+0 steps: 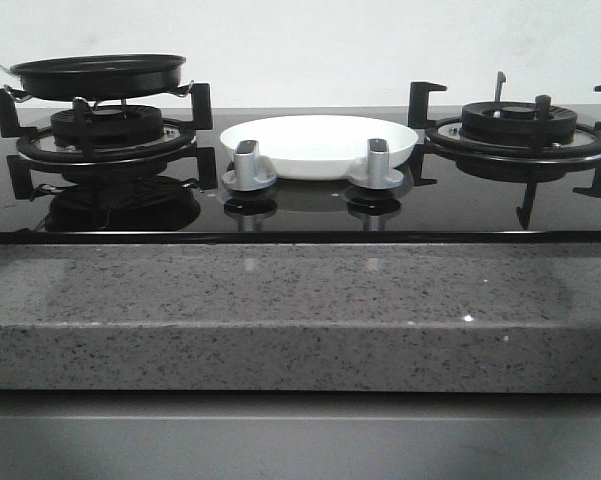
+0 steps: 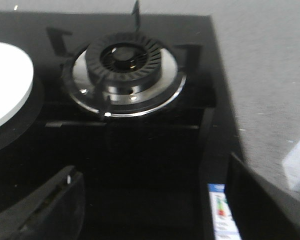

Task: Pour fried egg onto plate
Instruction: 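Lower the right gripper to the white plate rim and grasp it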

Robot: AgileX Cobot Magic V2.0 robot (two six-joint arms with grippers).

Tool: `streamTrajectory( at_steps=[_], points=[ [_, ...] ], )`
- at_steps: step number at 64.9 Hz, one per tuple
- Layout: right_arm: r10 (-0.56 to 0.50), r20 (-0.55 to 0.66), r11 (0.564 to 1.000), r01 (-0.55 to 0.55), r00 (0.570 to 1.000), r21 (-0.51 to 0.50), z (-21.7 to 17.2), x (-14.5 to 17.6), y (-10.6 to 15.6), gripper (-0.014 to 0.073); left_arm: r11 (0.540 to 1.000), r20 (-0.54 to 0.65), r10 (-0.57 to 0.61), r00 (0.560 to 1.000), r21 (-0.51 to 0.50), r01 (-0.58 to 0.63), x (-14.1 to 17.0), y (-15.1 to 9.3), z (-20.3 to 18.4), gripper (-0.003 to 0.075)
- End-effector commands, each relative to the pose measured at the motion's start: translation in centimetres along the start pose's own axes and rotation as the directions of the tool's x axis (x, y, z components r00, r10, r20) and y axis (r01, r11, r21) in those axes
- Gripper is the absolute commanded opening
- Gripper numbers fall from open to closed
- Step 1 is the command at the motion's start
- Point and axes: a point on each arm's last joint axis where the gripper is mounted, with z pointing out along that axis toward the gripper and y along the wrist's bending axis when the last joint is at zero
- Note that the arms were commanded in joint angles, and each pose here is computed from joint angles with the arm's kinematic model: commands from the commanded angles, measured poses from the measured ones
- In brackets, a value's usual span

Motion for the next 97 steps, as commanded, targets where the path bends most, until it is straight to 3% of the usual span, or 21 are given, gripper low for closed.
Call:
streamTrajectory(
  at_steps=[1, 19, 39, 76, 97],
  points=[
    [-0.011, 0.039, 0.999, 0.013, 0.999, -0.045, 1.6, -2.3, 1.1, 0.0524, 1.000, 0.117, -0.007, 0.993, 0.005, 0.007, -2.0, -0.1, -0.3, 0.0616],
    [-0.097, -0.136, 0.986, 0.077, 0.986, -0.148, 8.5, -6.0, 5.7, 0.0442, 1.000, 0.117, -0.007, 0.993, 0.005, 0.007, -2.0, -0.1, -0.3, 0.0616],
    [-0.221, -0.284, 0.955, 0.149, 0.933, -0.255, 14.8, -9.5, 8.8, 0.0338, 1.000, 0.117, -0.007, 0.993, 0.005, 0.007, -2.0, -0.1, -0.3, 0.0616],
    [-0.288, -0.446, 0.932, 0.140, 0.847, -0.336, 23.4, -12.4, 11.5, 0.0337, 1.000, 0.117, -0.007, 0.993, 0.005, 0.007, -2.0, -0.1, -0.3, 0.0616],
    [-0.285, -0.474, 0.922, 0.104, 0.833, -0.372, 24.5, -12.2, 12.1, 0.0337, 1.000, 0.117, -0.007, 0.993, 0.005, 0.007, -2.0, -0.1, -0.3, 0.0616]
  ],
)
